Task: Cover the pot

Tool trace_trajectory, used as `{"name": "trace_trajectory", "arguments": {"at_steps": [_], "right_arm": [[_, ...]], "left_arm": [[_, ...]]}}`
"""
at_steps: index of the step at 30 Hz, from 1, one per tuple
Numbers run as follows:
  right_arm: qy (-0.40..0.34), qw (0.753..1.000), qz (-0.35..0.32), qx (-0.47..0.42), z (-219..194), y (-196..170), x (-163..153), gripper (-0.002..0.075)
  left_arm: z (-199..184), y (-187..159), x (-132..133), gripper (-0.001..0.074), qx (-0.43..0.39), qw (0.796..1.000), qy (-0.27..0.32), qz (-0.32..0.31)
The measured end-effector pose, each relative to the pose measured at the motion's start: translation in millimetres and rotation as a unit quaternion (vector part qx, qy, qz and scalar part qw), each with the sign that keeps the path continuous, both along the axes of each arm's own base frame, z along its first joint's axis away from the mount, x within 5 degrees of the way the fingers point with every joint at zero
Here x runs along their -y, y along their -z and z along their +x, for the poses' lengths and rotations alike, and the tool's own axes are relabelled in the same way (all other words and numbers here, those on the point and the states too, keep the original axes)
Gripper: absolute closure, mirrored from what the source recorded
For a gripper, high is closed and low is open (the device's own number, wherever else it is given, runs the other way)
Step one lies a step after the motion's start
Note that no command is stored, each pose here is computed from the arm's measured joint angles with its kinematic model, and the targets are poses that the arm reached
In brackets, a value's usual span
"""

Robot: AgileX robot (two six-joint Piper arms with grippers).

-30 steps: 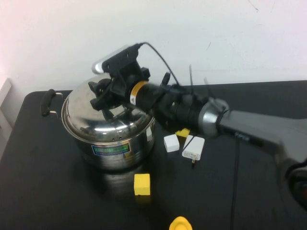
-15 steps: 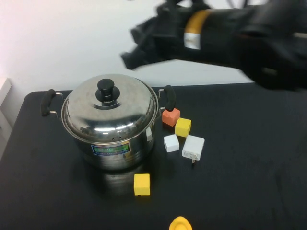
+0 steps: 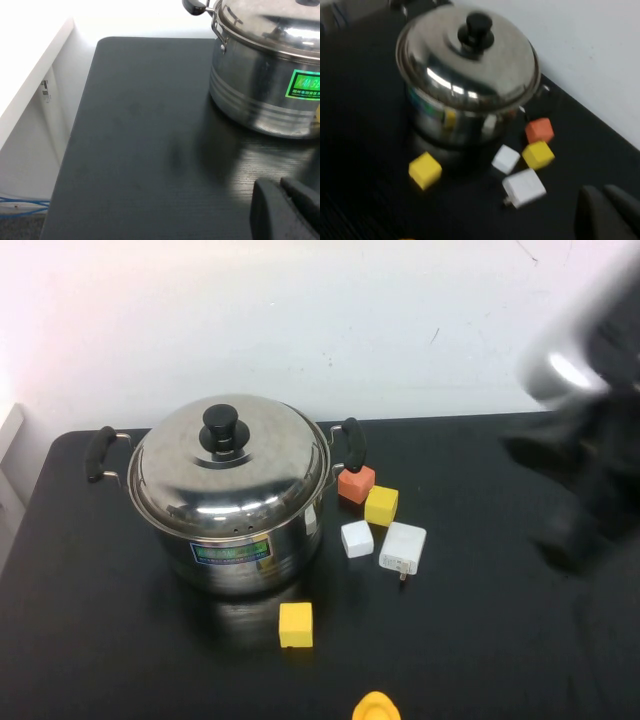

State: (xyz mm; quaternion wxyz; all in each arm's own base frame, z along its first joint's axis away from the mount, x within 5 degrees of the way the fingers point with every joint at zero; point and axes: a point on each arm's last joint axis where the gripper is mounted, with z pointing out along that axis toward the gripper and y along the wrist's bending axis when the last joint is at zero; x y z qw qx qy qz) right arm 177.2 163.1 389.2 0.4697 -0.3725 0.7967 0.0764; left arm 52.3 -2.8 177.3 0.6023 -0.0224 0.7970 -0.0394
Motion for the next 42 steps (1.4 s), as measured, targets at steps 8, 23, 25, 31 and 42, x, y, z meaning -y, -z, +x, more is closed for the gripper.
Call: {"name": "trace_trajectory", "arguments": {"at_steps": [8, 23, 25, 31, 42], "right_arm": [[-0.012, 0.999, -0.003, 0.048, -46, 25, 51, 0.0727], [0.079, 0.987, 0.068, 0.126, -90, 128, 122, 0.0728], [0.133, 0.978, 0.061, 0.149, -95, 135, 136, 0.0728], [0.285, 0.936, 0.045, 0.204, -114, 158, 163, 0.0728], [0.399, 0.897, 0.116, 0.151, -124, 211, 172, 0.0728]], "left_arm": [[0, 0, 0, 0.0737, 0.0, 1.0, 0.0, 0.001], [0, 0, 0, 0.0737, 0.0, 1.0, 0.0, 0.001], [0, 0, 0, 0.0737, 0.0, 1.0, 0.0, 0.001], [0, 0, 0, 0.0737, 0.0, 1.0, 0.0, 0.001], [0, 0, 0, 0.0737, 0.0, 1.0, 0.0, 0.001]]}}
